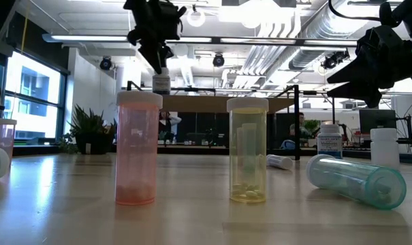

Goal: Pick and place medicine bottles onto shelf by color
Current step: Put the left white blue pill bottle on the shelf

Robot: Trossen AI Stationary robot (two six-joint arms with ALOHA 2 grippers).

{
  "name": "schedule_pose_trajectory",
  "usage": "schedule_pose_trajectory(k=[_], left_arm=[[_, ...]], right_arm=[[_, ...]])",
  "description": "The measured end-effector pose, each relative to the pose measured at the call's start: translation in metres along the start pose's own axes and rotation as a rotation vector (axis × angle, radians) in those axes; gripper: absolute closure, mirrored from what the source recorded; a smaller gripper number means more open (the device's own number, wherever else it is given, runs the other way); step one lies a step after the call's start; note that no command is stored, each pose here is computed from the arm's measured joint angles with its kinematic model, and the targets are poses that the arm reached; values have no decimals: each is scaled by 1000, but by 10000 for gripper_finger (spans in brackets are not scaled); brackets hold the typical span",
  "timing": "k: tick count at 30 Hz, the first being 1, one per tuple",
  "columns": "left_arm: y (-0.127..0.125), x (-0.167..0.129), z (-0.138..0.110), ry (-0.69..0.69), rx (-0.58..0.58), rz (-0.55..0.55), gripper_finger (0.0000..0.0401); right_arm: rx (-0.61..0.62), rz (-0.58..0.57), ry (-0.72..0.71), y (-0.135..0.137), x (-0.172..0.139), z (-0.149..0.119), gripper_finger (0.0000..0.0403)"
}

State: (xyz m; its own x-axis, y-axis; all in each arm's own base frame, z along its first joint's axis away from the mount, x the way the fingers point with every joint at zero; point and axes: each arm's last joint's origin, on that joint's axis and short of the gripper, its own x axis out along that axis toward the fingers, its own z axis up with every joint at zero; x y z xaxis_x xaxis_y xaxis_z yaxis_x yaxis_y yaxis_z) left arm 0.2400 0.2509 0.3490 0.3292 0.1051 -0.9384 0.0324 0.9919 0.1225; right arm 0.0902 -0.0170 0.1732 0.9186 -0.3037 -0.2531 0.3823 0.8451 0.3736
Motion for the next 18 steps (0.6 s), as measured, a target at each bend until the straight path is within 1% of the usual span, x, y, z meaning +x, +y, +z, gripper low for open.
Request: schedule_pose_trajectory(k=[6, 9, 18], left_arm=[[1, 0, 1, -12, -13, 10, 229], [-1, 0, 2, -38, -46, -23, 223], [-4, 1, 5, -45, -32, -41, 223]], right_arm=[[0, 0, 1, 0, 0, 0, 194], [0, 0, 0, 0, 0, 0, 194], [0, 0, 0, 0, 0, 0, 194]])
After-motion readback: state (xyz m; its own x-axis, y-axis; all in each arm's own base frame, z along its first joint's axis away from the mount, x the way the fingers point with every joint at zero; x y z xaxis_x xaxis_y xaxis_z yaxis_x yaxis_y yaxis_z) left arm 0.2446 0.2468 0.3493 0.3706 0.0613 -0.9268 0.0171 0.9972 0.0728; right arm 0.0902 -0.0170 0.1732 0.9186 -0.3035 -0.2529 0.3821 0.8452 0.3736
